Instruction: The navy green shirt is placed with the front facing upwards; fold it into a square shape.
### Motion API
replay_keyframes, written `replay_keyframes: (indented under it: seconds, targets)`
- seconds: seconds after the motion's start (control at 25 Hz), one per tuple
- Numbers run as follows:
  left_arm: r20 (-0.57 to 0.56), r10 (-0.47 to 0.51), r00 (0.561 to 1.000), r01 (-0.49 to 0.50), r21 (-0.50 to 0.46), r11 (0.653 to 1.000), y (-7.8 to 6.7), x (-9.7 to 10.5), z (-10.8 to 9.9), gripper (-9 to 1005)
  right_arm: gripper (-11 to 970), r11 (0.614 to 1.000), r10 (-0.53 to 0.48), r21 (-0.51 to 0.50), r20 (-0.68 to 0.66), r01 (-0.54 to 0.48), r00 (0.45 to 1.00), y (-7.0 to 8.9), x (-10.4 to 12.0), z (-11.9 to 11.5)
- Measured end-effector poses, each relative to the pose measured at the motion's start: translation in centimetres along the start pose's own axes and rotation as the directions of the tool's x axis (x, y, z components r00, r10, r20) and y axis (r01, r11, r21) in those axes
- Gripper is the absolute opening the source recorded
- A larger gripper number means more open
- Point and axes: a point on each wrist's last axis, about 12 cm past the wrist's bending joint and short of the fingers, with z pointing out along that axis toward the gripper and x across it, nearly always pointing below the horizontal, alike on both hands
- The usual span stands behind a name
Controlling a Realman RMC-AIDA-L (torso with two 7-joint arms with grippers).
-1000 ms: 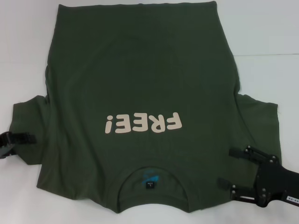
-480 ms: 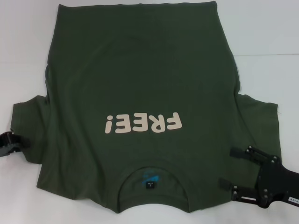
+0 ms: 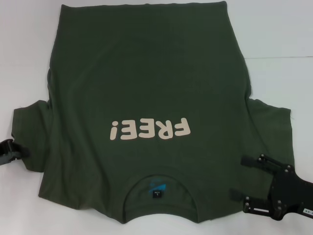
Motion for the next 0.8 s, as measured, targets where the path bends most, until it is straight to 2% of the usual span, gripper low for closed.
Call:
replay_keyframes:
  seconds: [0.36, 0.8]
  targets:
    - [0.032, 0.032, 0.999, -0.031, -0.021, 0.999, 0.4, -1.1, -1.5, 42, 945, 1.000, -0.003, -0.003, 0.003, 0.003, 1.000, 0.1, 0.0, 0.0]
    - [0.142, 0.100, 0.985, -0.088, -0.087, 0.992, 0.4, -4.9, -5.2, 38, 945, 1.000, -0.007, -0.005, 0.004, 0.007, 1.000, 0.0, -0.1, 0.1]
